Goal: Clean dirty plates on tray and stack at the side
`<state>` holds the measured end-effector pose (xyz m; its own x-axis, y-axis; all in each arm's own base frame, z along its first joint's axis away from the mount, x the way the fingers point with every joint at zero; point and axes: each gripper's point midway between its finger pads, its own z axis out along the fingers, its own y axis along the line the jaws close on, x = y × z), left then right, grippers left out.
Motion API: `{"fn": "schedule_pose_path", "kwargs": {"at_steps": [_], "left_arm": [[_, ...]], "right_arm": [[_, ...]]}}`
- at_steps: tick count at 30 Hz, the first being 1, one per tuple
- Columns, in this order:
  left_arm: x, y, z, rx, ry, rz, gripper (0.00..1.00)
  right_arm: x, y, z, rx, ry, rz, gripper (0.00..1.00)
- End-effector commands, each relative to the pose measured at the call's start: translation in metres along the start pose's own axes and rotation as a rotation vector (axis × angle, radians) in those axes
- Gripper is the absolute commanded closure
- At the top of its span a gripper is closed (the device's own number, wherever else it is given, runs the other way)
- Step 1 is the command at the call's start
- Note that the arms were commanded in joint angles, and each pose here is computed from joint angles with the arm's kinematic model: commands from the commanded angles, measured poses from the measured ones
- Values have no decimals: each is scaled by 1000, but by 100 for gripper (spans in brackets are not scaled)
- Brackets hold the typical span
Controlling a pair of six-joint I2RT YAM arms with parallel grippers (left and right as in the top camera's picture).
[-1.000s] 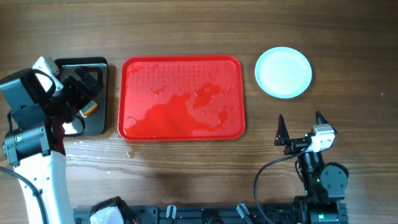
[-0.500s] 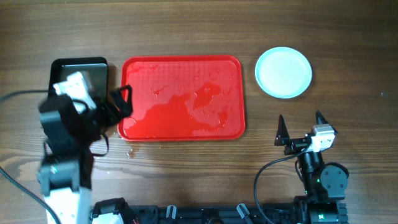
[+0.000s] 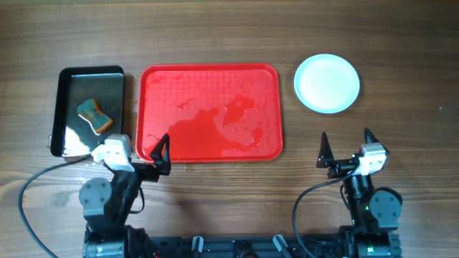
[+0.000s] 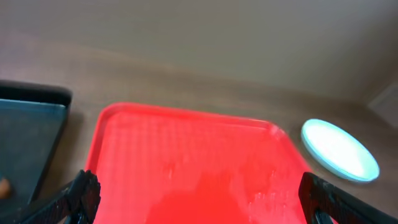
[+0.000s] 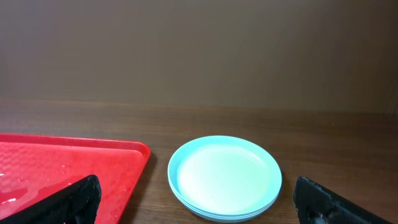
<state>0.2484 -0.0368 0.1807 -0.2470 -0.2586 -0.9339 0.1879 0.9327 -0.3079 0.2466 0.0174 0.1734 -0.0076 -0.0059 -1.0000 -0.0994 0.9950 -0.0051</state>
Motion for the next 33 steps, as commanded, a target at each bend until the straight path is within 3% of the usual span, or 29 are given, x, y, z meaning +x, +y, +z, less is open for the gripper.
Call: {"fn": "schedule_pose_path", "kwargs": {"at_steps": [1, 9, 15, 23, 33], "left_arm": [[-1, 2, 1, -15, -94, 49, 0], [-10, 17, -5, -119, -201, 32, 0], [-10, 14, -8, -91, -268, 48, 0], [18, 29, -4, -155, -157, 37, 0], [18, 28, -4, -157, -147, 138, 0]], "right_arm": [[-2, -2, -1, 12, -12, -18, 0], [-2, -2, -1, 12, -12, -18, 0], [-2, -2, -1, 12, -12, -19, 0], [-2, -2, -1, 12, -12, -18, 0], [-2, -2, -1, 12, -12, -19, 0]]}}
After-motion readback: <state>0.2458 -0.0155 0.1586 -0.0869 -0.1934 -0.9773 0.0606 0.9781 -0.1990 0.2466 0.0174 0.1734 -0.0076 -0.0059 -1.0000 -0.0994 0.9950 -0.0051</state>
